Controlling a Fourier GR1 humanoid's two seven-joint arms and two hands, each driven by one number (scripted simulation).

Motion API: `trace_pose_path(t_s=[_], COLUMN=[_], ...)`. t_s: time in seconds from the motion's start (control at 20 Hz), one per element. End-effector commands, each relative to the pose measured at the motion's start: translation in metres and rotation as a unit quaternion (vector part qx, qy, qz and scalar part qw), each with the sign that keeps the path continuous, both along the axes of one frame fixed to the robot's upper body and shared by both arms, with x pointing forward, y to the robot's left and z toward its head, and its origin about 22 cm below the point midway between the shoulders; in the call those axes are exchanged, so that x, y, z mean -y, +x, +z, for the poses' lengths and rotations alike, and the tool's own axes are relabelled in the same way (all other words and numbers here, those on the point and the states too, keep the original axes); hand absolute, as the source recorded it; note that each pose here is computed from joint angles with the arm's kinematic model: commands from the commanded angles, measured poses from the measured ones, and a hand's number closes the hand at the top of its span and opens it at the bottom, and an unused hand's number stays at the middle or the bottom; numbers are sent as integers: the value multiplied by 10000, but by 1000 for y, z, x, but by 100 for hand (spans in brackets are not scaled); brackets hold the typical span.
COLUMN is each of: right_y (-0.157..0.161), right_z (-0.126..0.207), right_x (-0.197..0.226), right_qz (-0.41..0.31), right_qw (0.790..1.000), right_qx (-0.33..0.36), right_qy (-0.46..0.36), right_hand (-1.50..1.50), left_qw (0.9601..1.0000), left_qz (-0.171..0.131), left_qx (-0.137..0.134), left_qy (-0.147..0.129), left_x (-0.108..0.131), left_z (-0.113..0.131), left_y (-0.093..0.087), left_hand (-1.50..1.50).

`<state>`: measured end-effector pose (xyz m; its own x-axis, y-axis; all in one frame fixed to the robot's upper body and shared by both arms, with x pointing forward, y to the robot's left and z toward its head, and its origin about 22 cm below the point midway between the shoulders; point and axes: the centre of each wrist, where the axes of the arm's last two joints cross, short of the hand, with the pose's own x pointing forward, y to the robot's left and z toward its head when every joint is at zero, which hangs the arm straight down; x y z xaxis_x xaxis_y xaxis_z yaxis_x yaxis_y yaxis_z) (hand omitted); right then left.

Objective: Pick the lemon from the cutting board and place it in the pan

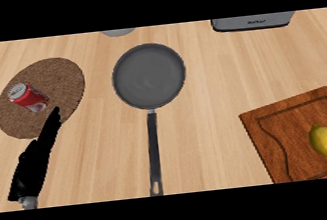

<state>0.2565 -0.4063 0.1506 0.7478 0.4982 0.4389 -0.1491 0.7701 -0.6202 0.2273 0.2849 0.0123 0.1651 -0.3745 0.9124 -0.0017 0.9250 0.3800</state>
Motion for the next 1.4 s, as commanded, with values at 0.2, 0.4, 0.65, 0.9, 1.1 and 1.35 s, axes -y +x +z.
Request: trace_pose_path(t_s=[0.2, 0.4, 0.65, 0.9, 1.1, 1.35], right_y=[30, 33, 51, 41, 35, 42], right_z=[12, -26, -17, -25, -48, -60], right_x=[-8, -32, -43, -38, -56, -38], right_qz=[357, 369, 419, 430, 414, 328], right_qw=[9938, 9919, 9895, 9819, 9794, 9779], right_qx=[-1051, -1212, -1380, -1819, -1950, -2052], right_qy=[-93, -112, -80, -316, -315, -242], right_hand=[-150, -150, -150, -150, -150, -150], left_qw=[9999, 9999, 10000, 9999, 10000, 10000], left_qz=[111, 95, 23, 133, 73, 23], left_qx=[40, 45, 45, -11, -29, 30], left_qy=[26, -44, 71, 7, 14, 64], left_x=[-16, -2, 5, -11, -20, -16], left_z=[1, -2, 5, 1, -2, 7], left_y=[17, -7, -15, 0, 0, 1], left_hand=[0, 0, 0, 0, 0, 0])
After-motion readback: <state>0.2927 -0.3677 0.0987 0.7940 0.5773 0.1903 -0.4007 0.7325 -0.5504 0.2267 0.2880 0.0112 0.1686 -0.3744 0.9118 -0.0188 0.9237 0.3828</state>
